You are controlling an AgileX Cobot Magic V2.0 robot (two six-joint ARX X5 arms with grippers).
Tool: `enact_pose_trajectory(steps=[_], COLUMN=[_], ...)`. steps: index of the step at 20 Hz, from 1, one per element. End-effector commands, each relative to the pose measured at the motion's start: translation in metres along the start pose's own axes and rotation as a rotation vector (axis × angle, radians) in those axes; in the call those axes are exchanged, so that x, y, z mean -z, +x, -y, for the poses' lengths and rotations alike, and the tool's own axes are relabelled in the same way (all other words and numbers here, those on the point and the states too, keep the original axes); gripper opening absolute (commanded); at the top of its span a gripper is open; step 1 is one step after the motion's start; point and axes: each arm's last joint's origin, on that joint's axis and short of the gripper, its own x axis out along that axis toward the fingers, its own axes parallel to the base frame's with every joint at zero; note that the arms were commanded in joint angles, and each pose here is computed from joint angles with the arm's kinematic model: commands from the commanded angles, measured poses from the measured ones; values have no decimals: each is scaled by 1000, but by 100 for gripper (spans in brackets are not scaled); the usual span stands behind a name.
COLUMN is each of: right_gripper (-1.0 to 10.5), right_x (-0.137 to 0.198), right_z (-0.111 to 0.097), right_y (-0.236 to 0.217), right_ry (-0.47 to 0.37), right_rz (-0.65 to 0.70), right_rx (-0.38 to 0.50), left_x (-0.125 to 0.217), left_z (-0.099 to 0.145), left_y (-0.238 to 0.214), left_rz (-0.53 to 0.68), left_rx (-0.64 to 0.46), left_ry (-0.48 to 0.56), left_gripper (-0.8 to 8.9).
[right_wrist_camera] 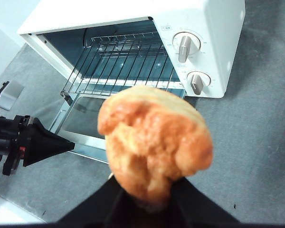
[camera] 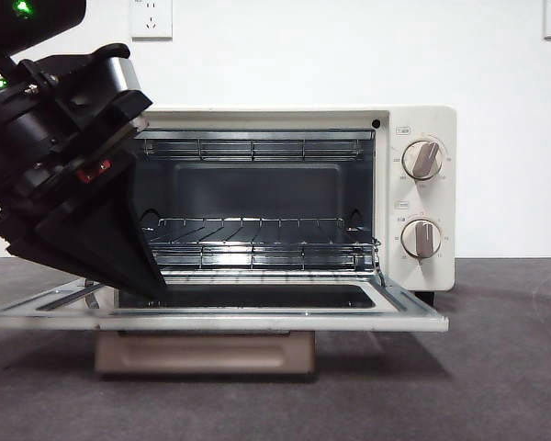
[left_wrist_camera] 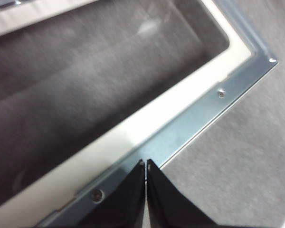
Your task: The left arm flap open the oven, the right arm pick bread and place it into oven, the left arm flap close the oven
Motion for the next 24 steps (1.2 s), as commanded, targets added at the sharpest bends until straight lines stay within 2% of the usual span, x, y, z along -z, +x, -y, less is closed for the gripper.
enact_pose_trajectory(steps=[1,7,10,15,20,24], right_gripper=[60,54,54,54,54,54], right_x=[-4,-21,-28,-27,-27,-23], right_z=[-3,-9,-21,-47,-53,-47], right_y=[-3,27,68,142,203,236], right_ry=[9,12,-22,-55,15,102], right_rz=[18,-72,-157,-141,-56,-6], right_rx=[-24,-219,-253,-173,-194,-152], left_x=[-1,-15,-20,-12,12,25], left_z=[3,19,29,39,43,44], left_y=[0,-48,-89,-146,-181,-201], left_rz=[3,94,165,254,337,403], left_rx=[22,61,34,-49,-78,-130], left_ry=[-26,-20,7,29,21,8], left_gripper=[9,9,9,9,9,9])
